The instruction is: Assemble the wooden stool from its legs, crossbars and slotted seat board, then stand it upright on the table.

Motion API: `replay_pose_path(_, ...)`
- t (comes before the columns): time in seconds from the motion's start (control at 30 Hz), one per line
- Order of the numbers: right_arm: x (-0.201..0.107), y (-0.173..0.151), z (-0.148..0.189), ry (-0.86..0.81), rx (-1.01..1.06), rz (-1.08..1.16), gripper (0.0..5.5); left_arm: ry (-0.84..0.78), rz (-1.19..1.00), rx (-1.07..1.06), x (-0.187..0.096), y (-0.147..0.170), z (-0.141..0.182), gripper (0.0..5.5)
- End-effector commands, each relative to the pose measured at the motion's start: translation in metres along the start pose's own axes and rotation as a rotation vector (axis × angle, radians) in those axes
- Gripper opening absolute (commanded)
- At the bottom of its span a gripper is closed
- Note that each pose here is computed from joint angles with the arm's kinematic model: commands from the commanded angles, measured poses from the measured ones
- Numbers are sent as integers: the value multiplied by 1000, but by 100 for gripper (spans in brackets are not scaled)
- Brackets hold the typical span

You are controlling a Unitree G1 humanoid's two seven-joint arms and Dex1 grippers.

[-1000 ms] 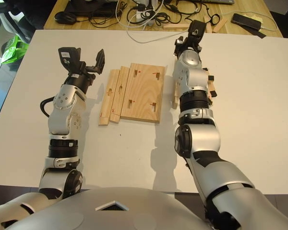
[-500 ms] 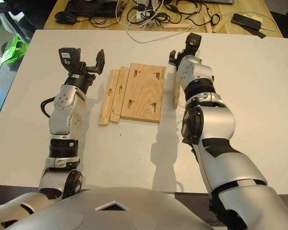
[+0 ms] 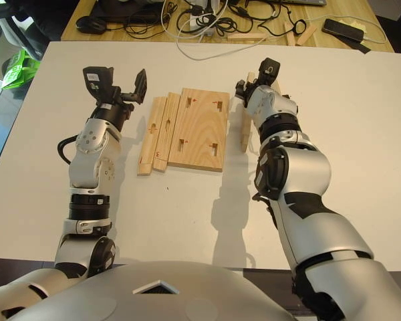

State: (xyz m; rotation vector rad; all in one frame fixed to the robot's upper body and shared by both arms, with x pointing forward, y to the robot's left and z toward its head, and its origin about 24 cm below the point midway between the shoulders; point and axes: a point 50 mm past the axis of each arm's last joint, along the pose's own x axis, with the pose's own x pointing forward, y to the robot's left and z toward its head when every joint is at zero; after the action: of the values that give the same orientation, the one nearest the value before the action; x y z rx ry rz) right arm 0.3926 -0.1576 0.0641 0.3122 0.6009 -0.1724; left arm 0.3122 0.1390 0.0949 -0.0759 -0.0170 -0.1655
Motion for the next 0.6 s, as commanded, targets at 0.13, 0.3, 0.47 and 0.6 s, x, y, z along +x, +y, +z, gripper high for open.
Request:
replay_pose_path(0.13, 2, 0, -18, 74, 59, 8, 258, -6, -8, 2, 2, -2, 4, 422)
replay_pose_path(0.3, 2, -1, -19, 66, 75, -16, 170, -4, -9, 0, 2, -3, 3, 422)
replay_pose_path(0.47, -1, 10, 3, -36, 48, -10, 108, -2, -6, 0, 2, -1, 3, 422)
replay_pose_path(0.6, -5, 22, 13, -112, -8, 24, 101, -5, -2, 0, 3, 0, 4, 422)
